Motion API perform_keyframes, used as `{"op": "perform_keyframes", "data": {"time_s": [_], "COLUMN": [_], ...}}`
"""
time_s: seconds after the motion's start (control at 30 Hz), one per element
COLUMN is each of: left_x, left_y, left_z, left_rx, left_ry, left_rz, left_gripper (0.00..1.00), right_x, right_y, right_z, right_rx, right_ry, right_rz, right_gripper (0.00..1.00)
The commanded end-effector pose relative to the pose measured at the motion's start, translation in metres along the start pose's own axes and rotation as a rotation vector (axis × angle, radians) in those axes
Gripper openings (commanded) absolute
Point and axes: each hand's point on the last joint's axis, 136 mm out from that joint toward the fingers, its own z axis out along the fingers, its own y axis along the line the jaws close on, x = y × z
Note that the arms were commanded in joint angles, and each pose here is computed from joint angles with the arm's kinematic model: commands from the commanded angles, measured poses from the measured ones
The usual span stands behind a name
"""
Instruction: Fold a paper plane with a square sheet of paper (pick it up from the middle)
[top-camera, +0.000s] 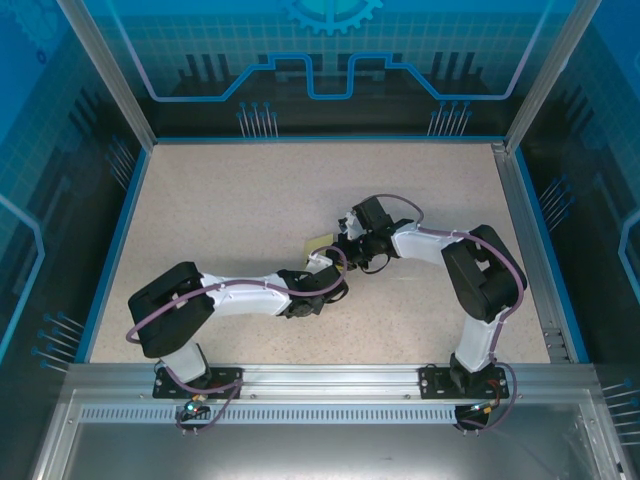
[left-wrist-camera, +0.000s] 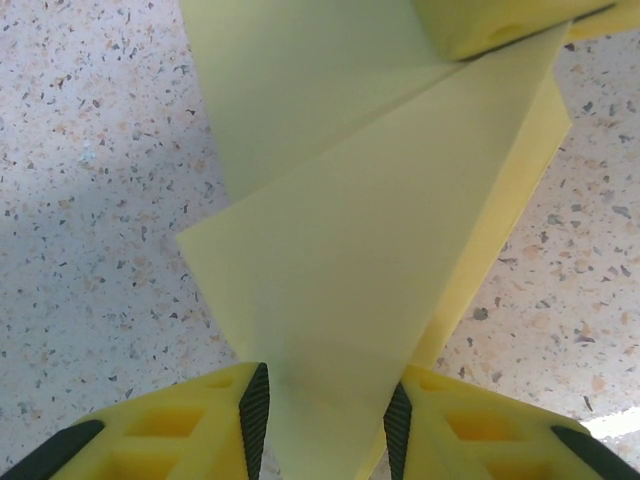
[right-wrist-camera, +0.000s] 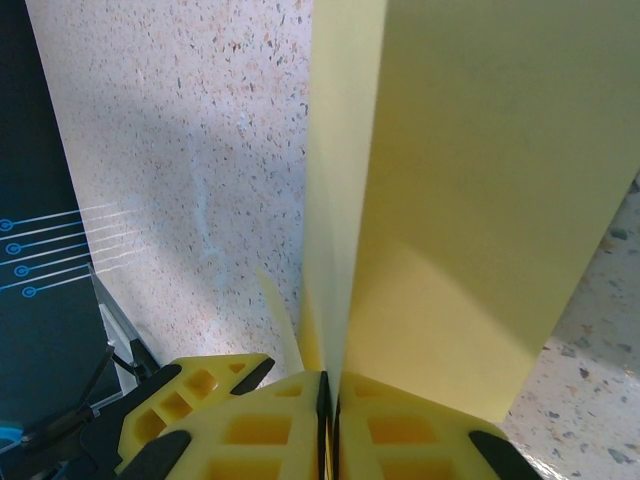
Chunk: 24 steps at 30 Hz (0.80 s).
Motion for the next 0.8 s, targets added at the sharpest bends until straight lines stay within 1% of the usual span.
{"op": "perform_keyframes", "data": {"time_s": [0.0,0.2,0.33,0.5,0.67,0.77], "left_x": [0.0066,0.0106,0.0098,0.0087,0.0096,0.0099], "left_y": [0.0113,0.0115,0.0100,0.0098,0.0097,0.0092], "left_z": [0.0029,0.0061,0.0065,0.0067,0.0080,0.0084], "left_rx": [-0.050,-0.052,-0.046,-0.047,-0.046,-0.042], "left_ry": [0.013,0.018,0.016,0.011,0.014,0.014], "left_rz": [0.001,0.000,0.003,0.007,0.003,0.001], "left_gripper": [0.36,0.28,0.26,0.20,0.17,0.12], "right_x": [0.0040,0.0035,0.0036,0.0032,0.0024,0.0033], "right_y": [0.0093,0.0089,0.0082,0.0095,0.0105,0.0096], "right_z": [-0.0003,0.0004,0.0013,0.0013,0.0003,0.0007], "right_rx": [-0.007,-0.005,-0.002,-0.006,-0.006,-0.003], "right_ry": [0.020,0.023,0.025,0.026,0.025,0.026], "right_rz": [-0.014,-0.012,-0.012,-0.012,-0.011,-0.011], "right_gripper": [0.11,0.08,0.07,0.04,0.04,0.06]}}
